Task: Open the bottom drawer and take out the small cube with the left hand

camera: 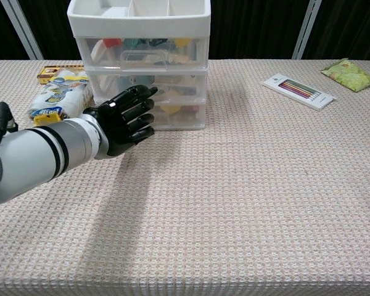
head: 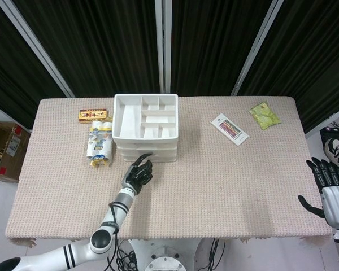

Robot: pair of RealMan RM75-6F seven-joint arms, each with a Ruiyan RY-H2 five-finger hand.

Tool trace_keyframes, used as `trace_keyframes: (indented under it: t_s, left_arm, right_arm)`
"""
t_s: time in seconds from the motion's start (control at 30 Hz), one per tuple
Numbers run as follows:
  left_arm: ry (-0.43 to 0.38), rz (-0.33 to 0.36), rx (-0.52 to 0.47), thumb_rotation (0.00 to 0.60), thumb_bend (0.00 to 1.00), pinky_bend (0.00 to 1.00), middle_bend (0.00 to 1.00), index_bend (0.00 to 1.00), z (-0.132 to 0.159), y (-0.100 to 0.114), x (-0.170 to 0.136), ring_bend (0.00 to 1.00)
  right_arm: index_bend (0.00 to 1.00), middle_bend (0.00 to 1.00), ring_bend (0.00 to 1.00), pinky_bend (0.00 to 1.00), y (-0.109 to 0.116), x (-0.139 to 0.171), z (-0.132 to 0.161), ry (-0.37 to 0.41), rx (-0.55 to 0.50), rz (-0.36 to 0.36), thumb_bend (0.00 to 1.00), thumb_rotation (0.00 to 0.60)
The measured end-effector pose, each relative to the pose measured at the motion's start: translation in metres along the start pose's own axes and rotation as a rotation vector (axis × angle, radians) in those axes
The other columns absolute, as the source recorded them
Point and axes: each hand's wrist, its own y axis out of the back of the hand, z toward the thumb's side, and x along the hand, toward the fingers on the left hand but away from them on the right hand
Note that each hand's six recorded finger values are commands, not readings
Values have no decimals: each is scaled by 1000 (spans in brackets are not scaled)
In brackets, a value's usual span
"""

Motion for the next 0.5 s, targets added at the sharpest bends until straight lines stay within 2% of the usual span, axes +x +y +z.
trace_keyframes:
  t_s: [0.4,0.5]
  left_arm:
    - [26,-10,-31,600,485,1000,760,422,-10,6,-18,829]
    - [24,-15,-28,600,482,1000,751,314,-12,5,-22,828]
  right_arm:
    - [0,51,0,30,-2,1,2,11,-4,2,135,600]
    - [0,51,0,30,-2,2,3,13,-5,3,135,600]
